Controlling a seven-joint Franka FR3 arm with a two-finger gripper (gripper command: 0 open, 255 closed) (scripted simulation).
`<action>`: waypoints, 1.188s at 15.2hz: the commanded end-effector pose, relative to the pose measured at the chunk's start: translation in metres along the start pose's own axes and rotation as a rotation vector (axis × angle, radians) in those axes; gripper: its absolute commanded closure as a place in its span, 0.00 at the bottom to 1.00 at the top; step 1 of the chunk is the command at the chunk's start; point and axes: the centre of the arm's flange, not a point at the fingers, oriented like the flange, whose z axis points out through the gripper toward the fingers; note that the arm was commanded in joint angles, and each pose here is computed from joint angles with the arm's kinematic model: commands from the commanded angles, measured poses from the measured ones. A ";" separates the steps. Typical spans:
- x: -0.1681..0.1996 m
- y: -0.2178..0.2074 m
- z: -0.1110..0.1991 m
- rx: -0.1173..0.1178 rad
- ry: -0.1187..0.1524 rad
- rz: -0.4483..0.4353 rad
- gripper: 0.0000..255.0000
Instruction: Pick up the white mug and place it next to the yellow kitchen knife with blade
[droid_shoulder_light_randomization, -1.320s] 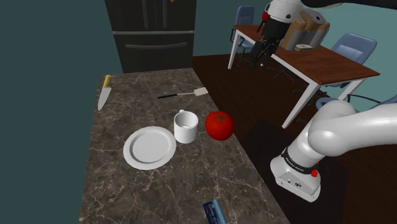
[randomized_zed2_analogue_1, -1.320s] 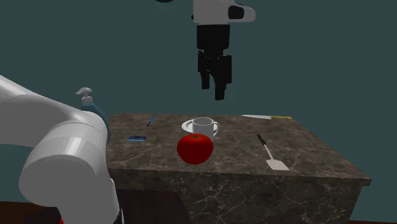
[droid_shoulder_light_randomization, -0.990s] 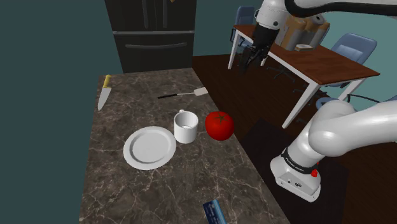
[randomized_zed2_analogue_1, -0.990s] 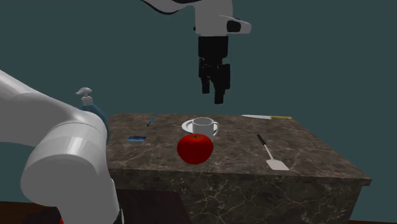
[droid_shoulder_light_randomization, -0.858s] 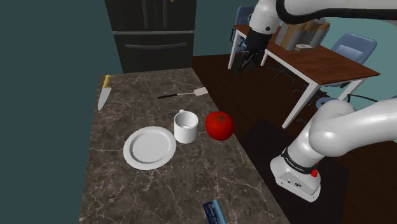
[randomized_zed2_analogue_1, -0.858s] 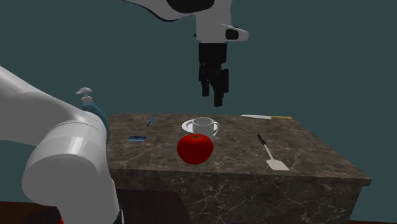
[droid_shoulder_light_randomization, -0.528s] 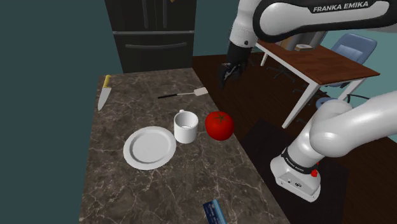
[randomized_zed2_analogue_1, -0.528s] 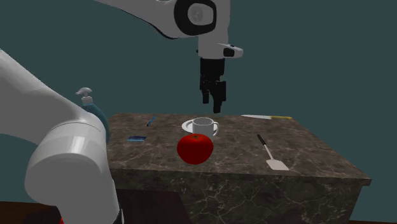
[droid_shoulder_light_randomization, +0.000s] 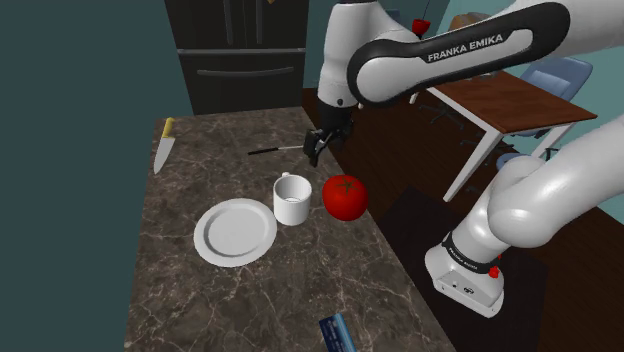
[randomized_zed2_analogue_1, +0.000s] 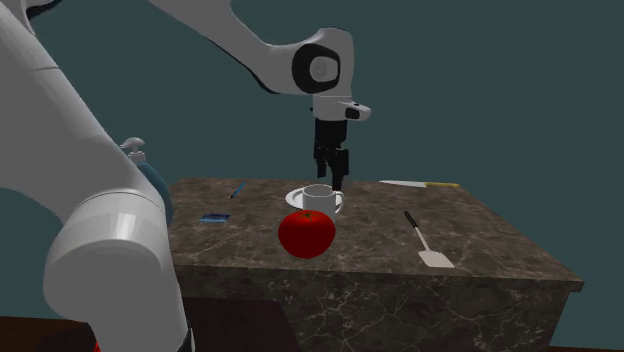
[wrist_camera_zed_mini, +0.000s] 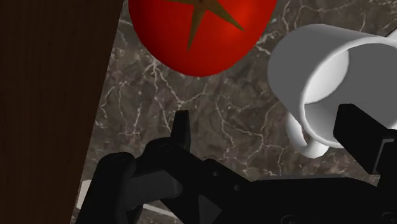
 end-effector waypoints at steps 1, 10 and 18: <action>0.008 -0.020 0.017 -0.007 -0.006 -0.003 0.00; 0.020 -0.052 0.070 -0.019 -0.016 -0.007 0.00; 0.020 -0.052 0.084 -0.019 -0.016 -0.007 0.00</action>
